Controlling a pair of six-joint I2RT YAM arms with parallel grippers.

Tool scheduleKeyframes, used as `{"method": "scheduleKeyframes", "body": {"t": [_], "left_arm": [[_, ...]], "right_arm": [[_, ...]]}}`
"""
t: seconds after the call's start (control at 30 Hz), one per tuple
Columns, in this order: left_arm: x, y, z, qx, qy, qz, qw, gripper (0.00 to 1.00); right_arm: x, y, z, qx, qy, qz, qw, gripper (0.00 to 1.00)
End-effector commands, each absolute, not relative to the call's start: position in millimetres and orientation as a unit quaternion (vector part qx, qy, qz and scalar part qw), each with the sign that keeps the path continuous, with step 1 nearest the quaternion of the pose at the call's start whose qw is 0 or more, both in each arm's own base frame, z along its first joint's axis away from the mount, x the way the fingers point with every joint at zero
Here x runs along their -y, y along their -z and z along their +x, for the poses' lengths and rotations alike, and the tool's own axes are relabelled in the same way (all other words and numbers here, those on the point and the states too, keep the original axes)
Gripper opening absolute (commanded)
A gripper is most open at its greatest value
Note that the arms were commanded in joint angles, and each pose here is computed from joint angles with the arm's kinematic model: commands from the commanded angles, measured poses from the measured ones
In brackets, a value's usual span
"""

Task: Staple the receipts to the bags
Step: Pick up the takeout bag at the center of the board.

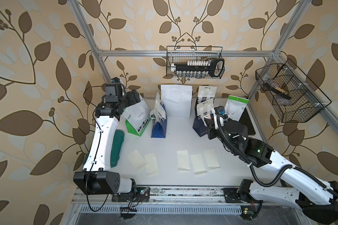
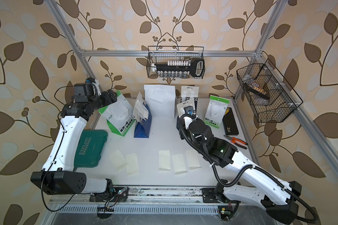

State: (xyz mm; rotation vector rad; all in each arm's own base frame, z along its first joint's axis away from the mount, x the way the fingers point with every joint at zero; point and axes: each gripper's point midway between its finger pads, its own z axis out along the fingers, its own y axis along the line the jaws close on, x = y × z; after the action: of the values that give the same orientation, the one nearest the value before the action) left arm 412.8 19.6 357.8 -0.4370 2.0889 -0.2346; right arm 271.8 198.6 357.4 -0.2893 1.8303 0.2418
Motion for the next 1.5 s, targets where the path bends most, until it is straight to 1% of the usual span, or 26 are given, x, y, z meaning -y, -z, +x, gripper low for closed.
{"method": "scheduleKeyframes", "body": {"t": [0.0, 0.07, 0.2, 0.27, 0.37, 0.5, 0.63, 0.73, 0.83, 0.97, 1.03, 1.1, 1.13, 1.17, 1.23, 1.3, 1.4, 1.47], "left_arm": [[-55, -348, 430, -0.856, 0.032, -0.220, 0.466, 0.90], [-63, -346, 440, -0.852, 0.020, -0.231, 0.469, 0.89], [-71, -360, 450, -0.833, 0.006, -0.228, 0.504, 0.90], [-75, -353, 458, -0.845, -0.011, -0.221, 0.487, 0.89], [-78, -333, 466, -0.864, -0.027, -0.210, 0.458, 0.84], [-72, -316, 467, -0.867, -0.010, -0.199, 0.458, 0.81], [-71, -292, 465, -0.876, -0.006, -0.203, 0.437, 0.78], [-68, -283, 466, -0.881, 0.002, -0.195, 0.431, 0.73], [-66, -278, 465, -0.884, 0.003, -0.187, 0.429, 0.61], [-68, -278, 463, -0.885, -0.007, -0.183, 0.428, 0.36], [-71, -280, 462, -0.884, -0.015, -0.181, 0.430, 0.28], [-75, -282, 461, -0.883, -0.028, -0.182, 0.432, 0.17], [-78, -284, 461, -0.882, -0.036, -0.182, 0.433, 0.11], [-81, -286, 460, -0.880, -0.047, -0.185, 0.436, 0.00], [-88, -293, 457, -0.873, -0.064, -0.192, 0.443, 0.00], [-93, -312, 452, -0.860, -0.076, -0.200, 0.464, 0.00], [-90, -365, 440, -0.821, -0.075, -0.202, 0.528, 0.00], [-80, -414, 426, -0.790, -0.076, -0.194, 0.577, 0.00]], "right_arm": [[-202, -346, 266, -0.795, -0.124, -0.134, 0.579, 0.00], [-203, -345, 265, -0.795, -0.128, -0.136, 0.577, 0.00], [-200, -342, 262, -0.794, -0.131, -0.134, 0.579, 0.00], [-198, -339, 261, -0.794, -0.130, -0.133, 0.579, 0.00], [-195, -337, 261, -0.793, -0.134, -0.130, 0.580, 0.00], [-188, -337, 261, -0.791, -0.136, -0.124, 0.583, 0.00], [-179, -339, 263, -0.791, -0.144, -0.114, 0.584, 0.00], [-171, -340, 263, -0.790, -0.142, -0.107, 0.587, 0.00], [-168, -340, 263, -0.790, -0.143, -0.103, 0.588, 0.00], [-167, -339, 264, -0.790, -0.143, -0.101, 0.588, 0.00], [-167, -340, 265, -0.790, -0.144, -0.099, 0.588, 0.00], [-167, -340, 265, -0.789, -0.146, -0.098, 0.589, 0.00], [-167, -340, 265, -0.789, -0.146, -0.097, 0.589, 0.00], [-168, -340, 266, -0.789, -0.147, -0.098, 0.589, 0.00], [-168, -340, 266, -0.789, -0.148, -0.097, 0.588, 0.00], [-168, -340, 266, -0.789, -0.148, -0.096, 0.588, 0.00], [-169, -340, 267, -0.789, -0.147, -0.096, 0.588, 0.00], [-170, -339, 268, -0.790, -0.148, -0.096, 0.587, 0.00]]}}
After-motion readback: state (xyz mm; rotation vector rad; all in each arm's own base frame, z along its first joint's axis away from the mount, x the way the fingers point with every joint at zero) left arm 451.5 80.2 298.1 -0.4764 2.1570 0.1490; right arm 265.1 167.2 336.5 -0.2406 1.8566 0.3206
